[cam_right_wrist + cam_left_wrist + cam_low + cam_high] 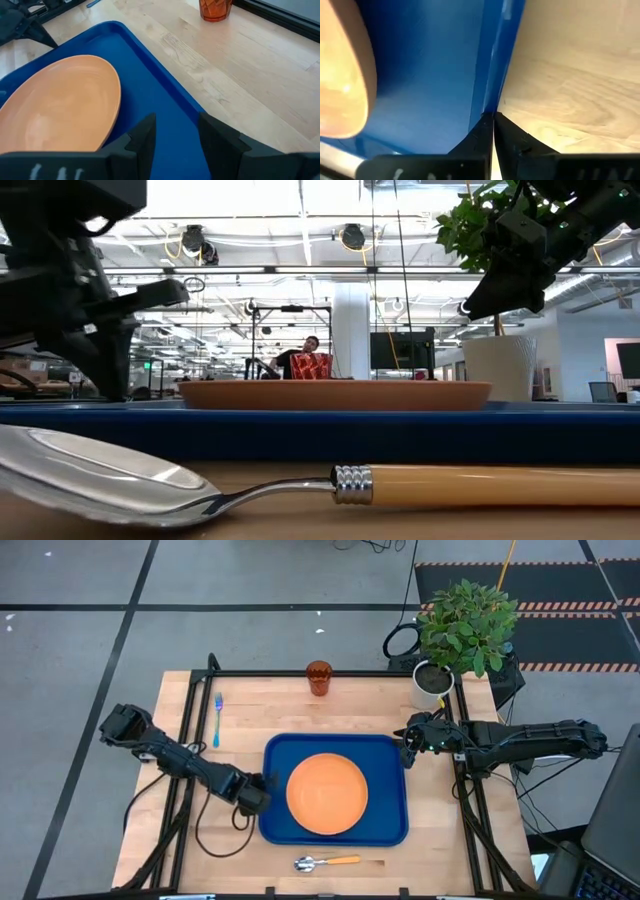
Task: Pick and place plate/cup/fork/spoon on tray
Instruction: Move the blue serving tray to the middle of the table
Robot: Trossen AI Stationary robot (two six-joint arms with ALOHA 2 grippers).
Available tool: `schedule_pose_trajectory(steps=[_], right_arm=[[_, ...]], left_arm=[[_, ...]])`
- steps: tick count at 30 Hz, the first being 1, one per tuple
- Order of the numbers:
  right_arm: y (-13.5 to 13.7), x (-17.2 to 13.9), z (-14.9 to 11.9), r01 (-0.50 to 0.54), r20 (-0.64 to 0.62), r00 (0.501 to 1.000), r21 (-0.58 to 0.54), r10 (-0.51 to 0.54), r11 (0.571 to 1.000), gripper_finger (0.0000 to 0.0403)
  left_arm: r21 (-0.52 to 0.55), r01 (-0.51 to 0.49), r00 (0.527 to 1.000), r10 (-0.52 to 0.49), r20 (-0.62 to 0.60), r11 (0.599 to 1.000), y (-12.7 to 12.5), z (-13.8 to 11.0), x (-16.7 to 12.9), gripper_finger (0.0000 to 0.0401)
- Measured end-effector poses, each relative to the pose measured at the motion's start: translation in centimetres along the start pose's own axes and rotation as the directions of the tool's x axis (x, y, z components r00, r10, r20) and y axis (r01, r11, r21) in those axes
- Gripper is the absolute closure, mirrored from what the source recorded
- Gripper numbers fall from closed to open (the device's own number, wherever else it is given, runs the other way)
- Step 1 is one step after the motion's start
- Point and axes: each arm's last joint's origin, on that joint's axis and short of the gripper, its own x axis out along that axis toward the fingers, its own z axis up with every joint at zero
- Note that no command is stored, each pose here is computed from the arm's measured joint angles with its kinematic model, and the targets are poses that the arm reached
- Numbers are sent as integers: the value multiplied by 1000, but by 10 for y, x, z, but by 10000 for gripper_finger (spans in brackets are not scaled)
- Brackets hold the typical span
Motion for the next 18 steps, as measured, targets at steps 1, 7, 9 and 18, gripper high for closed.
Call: schedule_pose_trajectory(steps=[1,7,9,18], right_arm=[[0,0,0,0,0,1000,0,0,1000,264],[0,0,0,0,0,1000,0,0,1000,264],[0,0,0,0,0,1000,0,0,1000,264],[0,0,0,0,0,1000,0,0,1000,264]], left_arm=[[-20,0,1000,0,-6,1000,1,-1,1,388],[-47,-32,996,28,-89,998,3,-8,3,385],[-48,-38,995,34,-91,998,3,-7,3,380],[-73,-11,991,1,-133,997,-1,-11,2,327]])
